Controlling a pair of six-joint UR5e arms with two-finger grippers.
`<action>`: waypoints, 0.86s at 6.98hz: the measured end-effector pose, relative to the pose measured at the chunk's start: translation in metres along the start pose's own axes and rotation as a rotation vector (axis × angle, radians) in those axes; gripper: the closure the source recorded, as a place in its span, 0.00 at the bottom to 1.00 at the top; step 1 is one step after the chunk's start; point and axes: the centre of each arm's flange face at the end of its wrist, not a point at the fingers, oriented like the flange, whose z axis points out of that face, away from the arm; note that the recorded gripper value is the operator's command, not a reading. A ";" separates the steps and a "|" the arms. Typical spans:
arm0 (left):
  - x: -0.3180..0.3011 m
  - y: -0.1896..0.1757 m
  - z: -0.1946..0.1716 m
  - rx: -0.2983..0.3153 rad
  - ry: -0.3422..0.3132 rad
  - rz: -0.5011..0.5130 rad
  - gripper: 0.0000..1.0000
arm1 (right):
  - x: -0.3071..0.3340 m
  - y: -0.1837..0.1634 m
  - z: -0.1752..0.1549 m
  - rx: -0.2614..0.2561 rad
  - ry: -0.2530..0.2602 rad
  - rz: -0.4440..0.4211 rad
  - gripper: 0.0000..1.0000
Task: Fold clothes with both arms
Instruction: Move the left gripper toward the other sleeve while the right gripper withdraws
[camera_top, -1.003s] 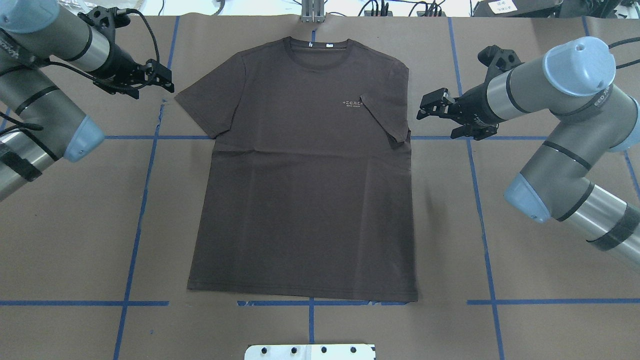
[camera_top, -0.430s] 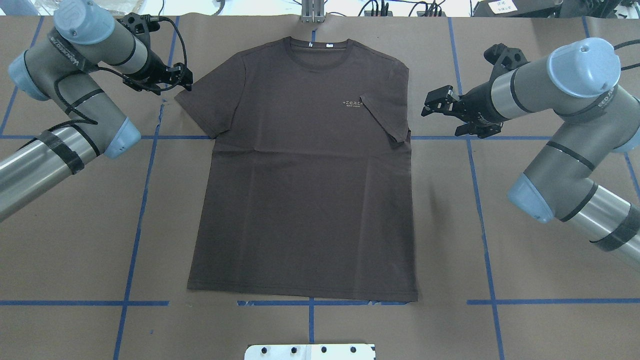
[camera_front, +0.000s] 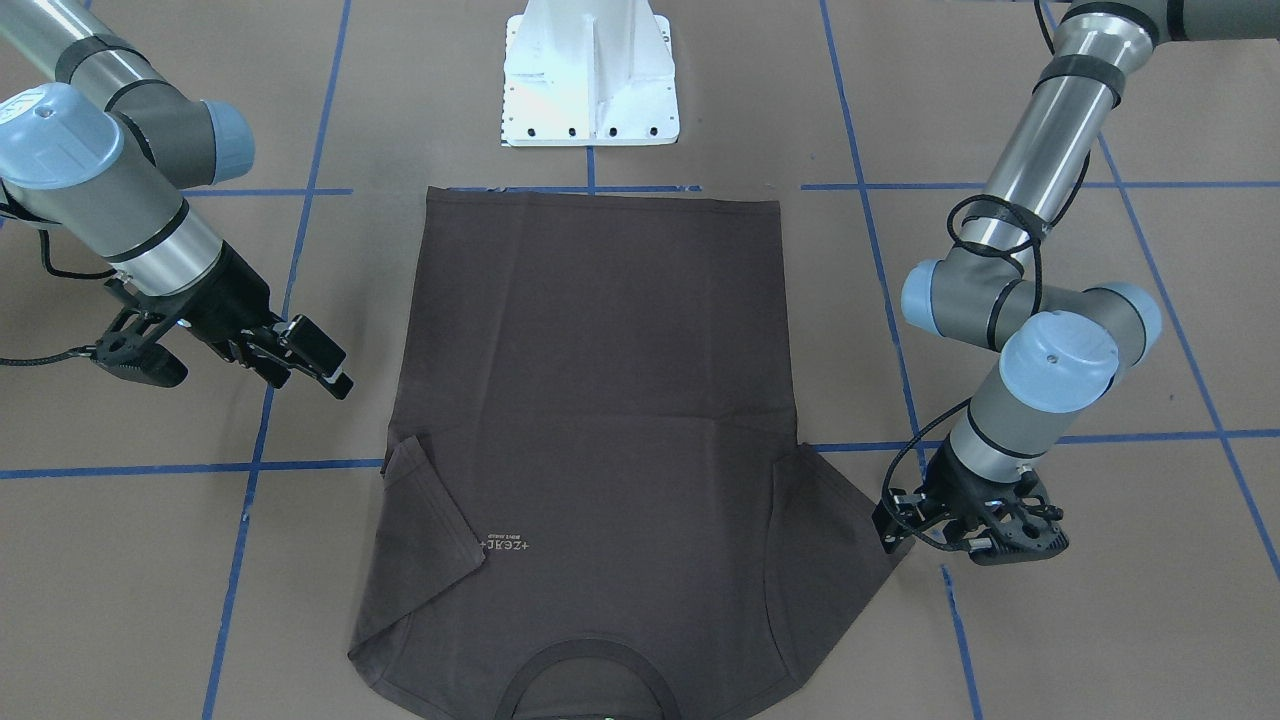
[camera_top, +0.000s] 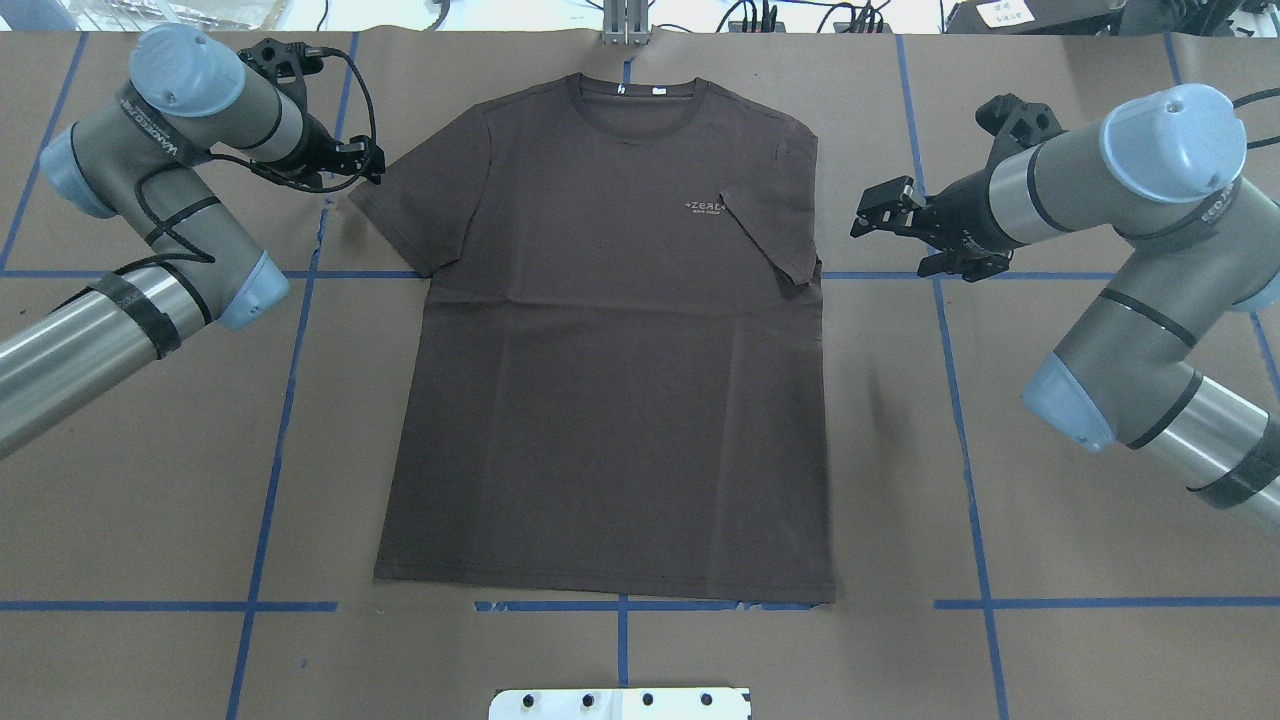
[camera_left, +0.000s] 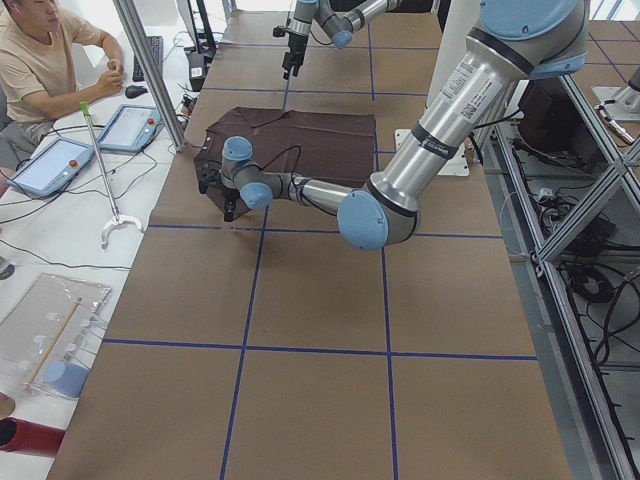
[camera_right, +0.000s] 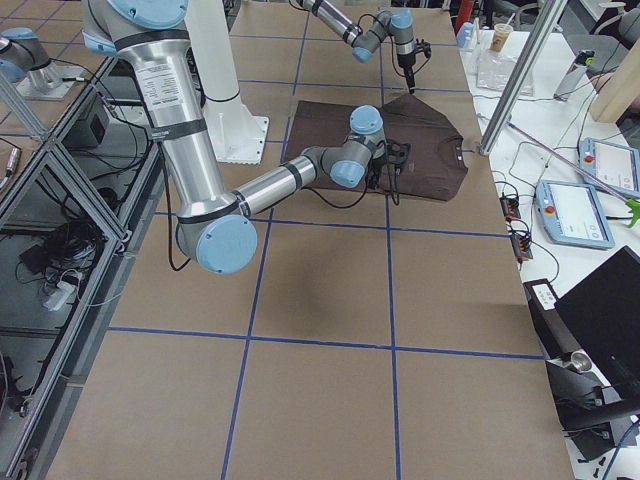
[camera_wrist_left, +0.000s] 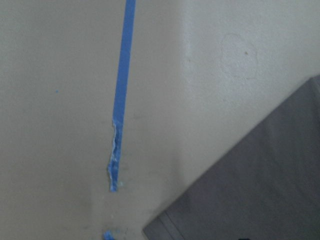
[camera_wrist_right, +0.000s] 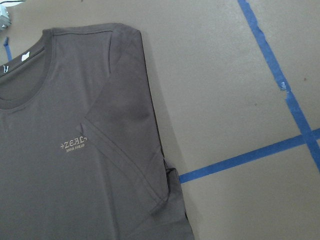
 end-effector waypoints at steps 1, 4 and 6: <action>0.003 -0.004 0.004 -0.001 -0.006 -0.002 0.21 | 0.003 0.000 0.000 0.001 0.002 0.002 0.00; 0.005 -0.005 0.008 -0.006 -0.012 -0.003 0.29 | 0.003 0.001 -0.001 0.001 0.000 0.004 0.00; 0.008 -0.005 0.007 -0.005 -0.008 -0.009 0.48 | 0.002 0.002 -0.002 -0.001 -0.004 0.009 0.00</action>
